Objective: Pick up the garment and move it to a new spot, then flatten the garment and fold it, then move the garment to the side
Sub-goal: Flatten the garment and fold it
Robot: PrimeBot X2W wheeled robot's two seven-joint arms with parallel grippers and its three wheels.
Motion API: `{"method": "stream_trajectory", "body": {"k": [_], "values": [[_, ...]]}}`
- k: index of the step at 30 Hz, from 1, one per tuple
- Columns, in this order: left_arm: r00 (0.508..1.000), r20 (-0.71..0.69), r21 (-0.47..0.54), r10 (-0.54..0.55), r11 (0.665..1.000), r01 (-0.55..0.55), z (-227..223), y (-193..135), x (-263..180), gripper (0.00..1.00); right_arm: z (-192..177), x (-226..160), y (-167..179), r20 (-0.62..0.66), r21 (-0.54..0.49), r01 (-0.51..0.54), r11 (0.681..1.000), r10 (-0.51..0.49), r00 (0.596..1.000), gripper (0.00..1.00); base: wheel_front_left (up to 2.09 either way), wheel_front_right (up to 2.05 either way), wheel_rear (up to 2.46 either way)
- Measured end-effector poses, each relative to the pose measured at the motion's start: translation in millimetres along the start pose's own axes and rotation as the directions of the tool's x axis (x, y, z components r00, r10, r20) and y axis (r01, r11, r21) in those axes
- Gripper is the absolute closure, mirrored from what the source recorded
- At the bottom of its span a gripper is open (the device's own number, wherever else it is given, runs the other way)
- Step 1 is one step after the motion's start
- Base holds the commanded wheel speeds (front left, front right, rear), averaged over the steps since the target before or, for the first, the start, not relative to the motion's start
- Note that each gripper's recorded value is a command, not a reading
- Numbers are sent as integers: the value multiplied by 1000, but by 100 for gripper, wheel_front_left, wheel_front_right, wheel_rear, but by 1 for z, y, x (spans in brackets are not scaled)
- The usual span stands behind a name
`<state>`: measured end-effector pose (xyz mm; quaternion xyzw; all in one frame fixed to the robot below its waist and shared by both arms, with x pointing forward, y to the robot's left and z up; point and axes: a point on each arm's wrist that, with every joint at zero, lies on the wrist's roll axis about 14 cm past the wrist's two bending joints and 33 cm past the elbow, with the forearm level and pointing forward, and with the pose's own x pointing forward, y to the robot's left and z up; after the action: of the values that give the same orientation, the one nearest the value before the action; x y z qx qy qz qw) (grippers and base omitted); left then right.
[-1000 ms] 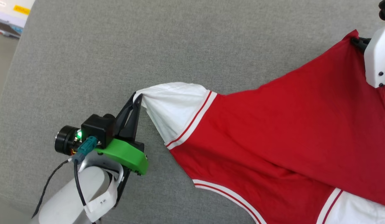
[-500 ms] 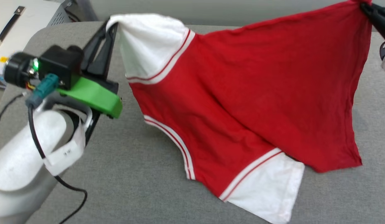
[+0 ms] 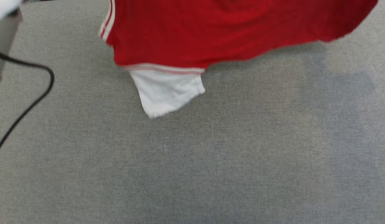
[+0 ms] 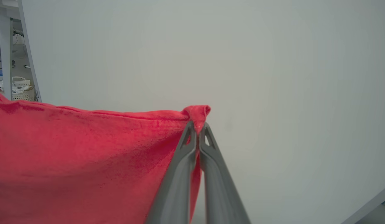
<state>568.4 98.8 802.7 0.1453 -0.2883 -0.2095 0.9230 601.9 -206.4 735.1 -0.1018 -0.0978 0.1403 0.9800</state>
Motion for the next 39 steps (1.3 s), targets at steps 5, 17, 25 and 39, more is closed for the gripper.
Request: {"method": "stream_trajectory", "body": {"k": [5,17,25,39], "values": [[998,63,37,14,999,-16,10,17,44,100,21,34,-18,62,-31,60,998,-58,996,100,0,0,0],[997,59,53,49,997,-53,-35,41,92,100,5,91,-36,113,-47,123,991,-117,987,100,0,0,0],[996,-78,1,33,999,-33,-119,24,71,100,-78,98,0,-23,-23,31,999,-32,999,100,0,0,0],[947,-321,-114,30,991,-71,-185,-19,-66,100,-162,8,69,-205,106,-120,987,140,969,100,0,0,0]]}}
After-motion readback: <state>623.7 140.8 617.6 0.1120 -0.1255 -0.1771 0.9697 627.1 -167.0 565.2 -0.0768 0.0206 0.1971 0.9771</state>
